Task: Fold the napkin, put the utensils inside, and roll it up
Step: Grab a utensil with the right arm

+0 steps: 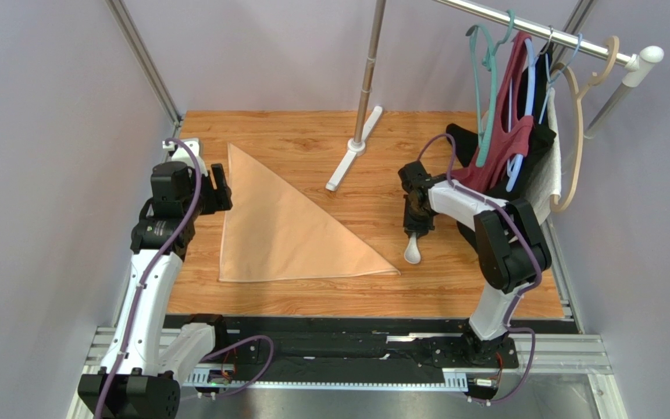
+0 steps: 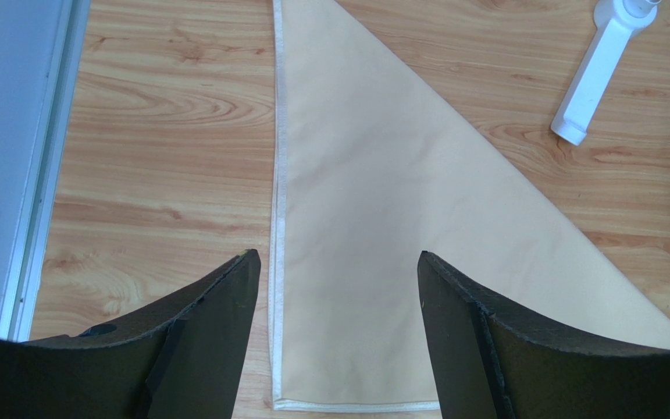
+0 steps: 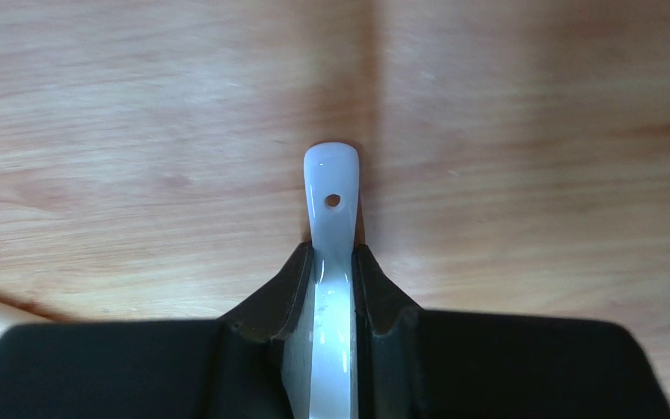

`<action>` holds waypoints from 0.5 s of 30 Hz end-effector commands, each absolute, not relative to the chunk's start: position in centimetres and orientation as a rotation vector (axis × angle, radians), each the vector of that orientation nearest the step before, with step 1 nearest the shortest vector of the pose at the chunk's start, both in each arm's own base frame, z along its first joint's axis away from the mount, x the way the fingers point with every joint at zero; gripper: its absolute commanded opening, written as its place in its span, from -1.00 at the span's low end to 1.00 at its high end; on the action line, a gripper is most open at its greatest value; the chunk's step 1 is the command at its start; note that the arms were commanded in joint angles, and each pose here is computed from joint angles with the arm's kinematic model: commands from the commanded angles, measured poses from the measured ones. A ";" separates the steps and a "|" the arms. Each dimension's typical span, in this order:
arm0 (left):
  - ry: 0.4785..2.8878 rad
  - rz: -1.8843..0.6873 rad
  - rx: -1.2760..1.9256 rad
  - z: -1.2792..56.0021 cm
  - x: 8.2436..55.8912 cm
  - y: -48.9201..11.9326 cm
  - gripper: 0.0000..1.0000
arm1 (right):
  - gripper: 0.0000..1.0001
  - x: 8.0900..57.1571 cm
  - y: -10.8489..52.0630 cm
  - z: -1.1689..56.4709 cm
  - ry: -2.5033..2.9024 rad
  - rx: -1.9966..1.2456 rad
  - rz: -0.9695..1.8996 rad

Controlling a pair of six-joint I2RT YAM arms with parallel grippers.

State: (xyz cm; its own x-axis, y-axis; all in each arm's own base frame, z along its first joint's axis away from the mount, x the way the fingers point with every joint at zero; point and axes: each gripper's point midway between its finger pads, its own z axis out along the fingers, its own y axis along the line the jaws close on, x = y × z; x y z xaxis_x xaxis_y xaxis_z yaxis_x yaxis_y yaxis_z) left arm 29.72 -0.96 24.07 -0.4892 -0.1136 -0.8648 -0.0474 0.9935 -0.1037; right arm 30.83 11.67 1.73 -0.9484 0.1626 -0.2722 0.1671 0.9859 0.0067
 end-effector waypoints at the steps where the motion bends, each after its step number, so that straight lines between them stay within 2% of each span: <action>1: 2.059 -0.080 -0.083 24.6 30.1 -1.2 0.51 | -0.94 34.1 16.8 1.8 2.760 -0.021 0.081; 3: 2.062 -0.080 -0.083 24.5 30.1 -1.2 0.51 | -1.00 34.3 18.0 1.6 2.750 -0.114 0.071; 10: 2.069 -0.077 -0.079 24.3 30.1 -1.1 0.51 | -1.00 36.8 22.0 3.9 2.620 -0.411 0.041; 15: 2.067 -0.077 -0.079 24.4 30.1 -1.1 0.51 | -1.00 38.3 25.5 9.0 2.426 -0.646 0.100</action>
